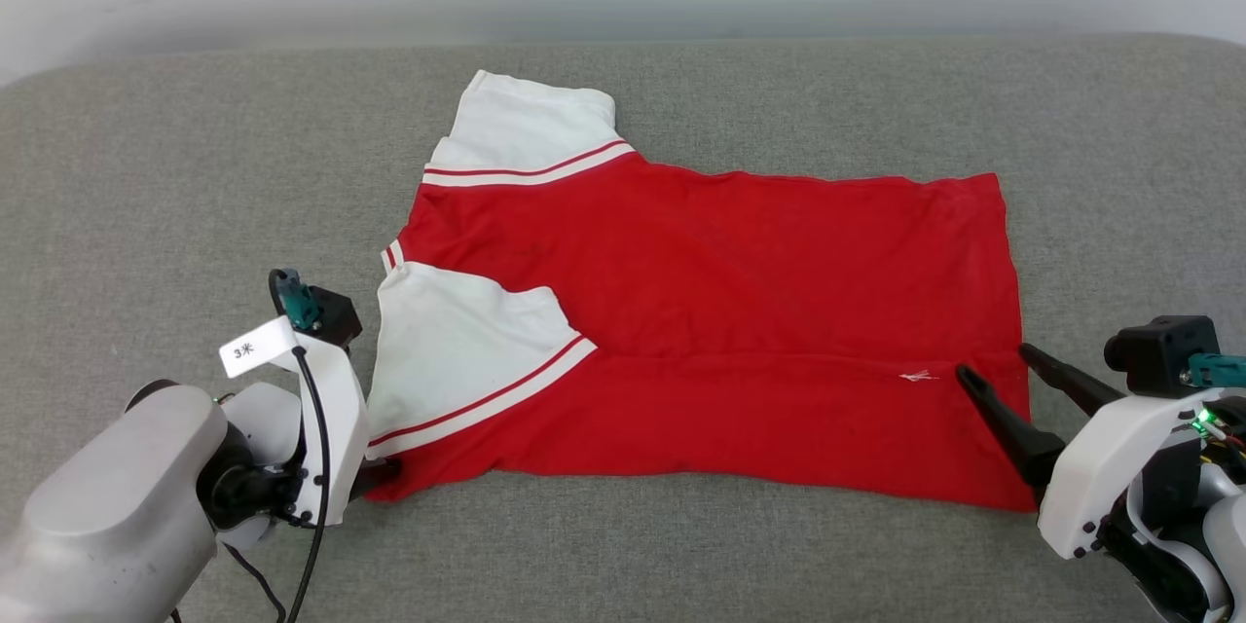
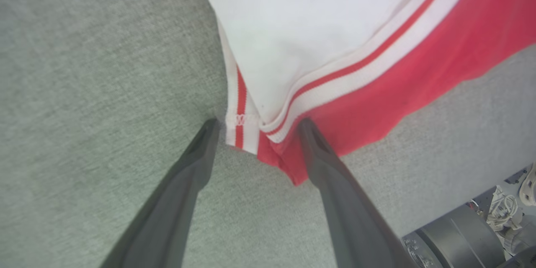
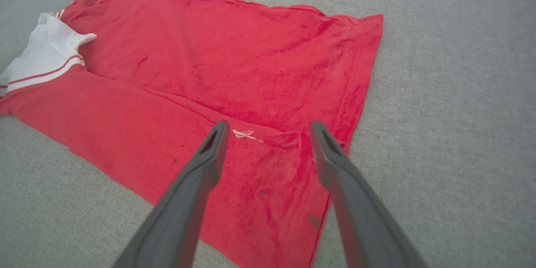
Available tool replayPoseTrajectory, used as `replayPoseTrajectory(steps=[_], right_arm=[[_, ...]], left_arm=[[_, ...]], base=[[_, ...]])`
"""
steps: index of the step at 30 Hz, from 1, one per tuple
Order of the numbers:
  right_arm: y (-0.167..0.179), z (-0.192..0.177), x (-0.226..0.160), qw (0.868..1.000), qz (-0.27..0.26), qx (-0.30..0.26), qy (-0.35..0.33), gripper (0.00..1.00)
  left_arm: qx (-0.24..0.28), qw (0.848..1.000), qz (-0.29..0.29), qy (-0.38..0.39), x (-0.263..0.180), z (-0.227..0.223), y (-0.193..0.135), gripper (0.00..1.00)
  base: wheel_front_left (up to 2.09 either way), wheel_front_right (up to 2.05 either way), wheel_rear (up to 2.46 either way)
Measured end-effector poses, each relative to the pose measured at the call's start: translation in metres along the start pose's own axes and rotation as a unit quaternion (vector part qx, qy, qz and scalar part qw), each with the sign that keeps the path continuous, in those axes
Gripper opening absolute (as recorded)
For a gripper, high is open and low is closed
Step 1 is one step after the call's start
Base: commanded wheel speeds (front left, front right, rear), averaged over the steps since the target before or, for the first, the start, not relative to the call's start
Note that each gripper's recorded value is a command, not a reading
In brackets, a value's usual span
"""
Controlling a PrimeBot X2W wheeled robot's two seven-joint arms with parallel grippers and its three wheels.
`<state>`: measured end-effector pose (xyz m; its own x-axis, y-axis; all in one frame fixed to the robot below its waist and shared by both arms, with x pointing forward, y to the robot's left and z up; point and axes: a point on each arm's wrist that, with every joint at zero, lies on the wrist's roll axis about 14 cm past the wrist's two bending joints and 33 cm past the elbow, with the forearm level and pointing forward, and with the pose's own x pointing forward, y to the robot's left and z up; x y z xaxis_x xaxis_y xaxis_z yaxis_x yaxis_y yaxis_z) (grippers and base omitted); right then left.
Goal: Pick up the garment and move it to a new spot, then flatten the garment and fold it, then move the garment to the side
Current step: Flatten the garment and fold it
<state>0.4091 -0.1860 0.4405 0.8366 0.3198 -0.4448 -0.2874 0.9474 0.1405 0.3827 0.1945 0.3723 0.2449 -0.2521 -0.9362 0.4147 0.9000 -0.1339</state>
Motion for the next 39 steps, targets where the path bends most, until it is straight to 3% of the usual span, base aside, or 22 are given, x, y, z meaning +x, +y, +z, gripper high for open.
replayPoseTrajectory(steps=[3,4,5,6,10,17,25,33,39], right_arm=[[-0.001,-0.002,0.0,1.0,-0.001,0.001,0.002,1.0],[-0.002,-0.002,0.0,1.0,-0.002,0.001,0.002,1.0],[-0.002,-0.001,-0.001,1.0,-0.002,0.002,0.002,1.0],[-0.002,0.0,-0.001,1.0,-0.003,0.002,0.0,1.0],[0.005,0.014,-0.004,1.0,0.009,0.019,-0.021,1.0],[-0.006,0.05,-0.015,0.999,0.0,-0.021,-0.046,1.0],[-0.022,0.055,-0.024,0.995,-0.016,-0.096,0.029,1.0],[-0.027,0.008,-0.026,0.979,-0.01,-0.096,0.178,1.0],[-0.02,-0.032,-0.02,0.97,0.003,-0.059,0.237,1.0]], left_arm=[[-0.002,1.0,-0.002,0.001,0.005,-0.002,-0.001,1.0],[-0.002,1.0,-0.002,0.001,0.006,-0.003,-0.001,0.72],[-0.002,1.0,-0.002,-0.003,0.006,-0.002,-0.001,0.22],[-0.003,1.0,-0.001,-0.007,0.006,-0.002,-0.001,0.0],[0.013,0.999,0.009,-0.034,0.002,0.004,0.0,0.0],[0.037,0.996,0.015,-0.084,-0.013,0.011,-0.001,0.0],[0.051,0.99,0.022,-0.132,-0.035,0.025,-0.004,0.0],[0.06,0.987,0.019,-0.147,-0.039,0.031,-0.012,0.0],[0.06,0.987,0.018,-0.145,-0.036,0.029,-0.013,0.0]], base=[[0.0,0.0,0.0],[0.0,0.0,0.0],[0.0,0.0,0.0],[0.0,0.0,0.0],[0.0,0.0,0.0],[0.0,0.0,0.0],[0.0,0.0,0.0],[0.0,0.0,0.0],[0.0,0.0,0.0]])
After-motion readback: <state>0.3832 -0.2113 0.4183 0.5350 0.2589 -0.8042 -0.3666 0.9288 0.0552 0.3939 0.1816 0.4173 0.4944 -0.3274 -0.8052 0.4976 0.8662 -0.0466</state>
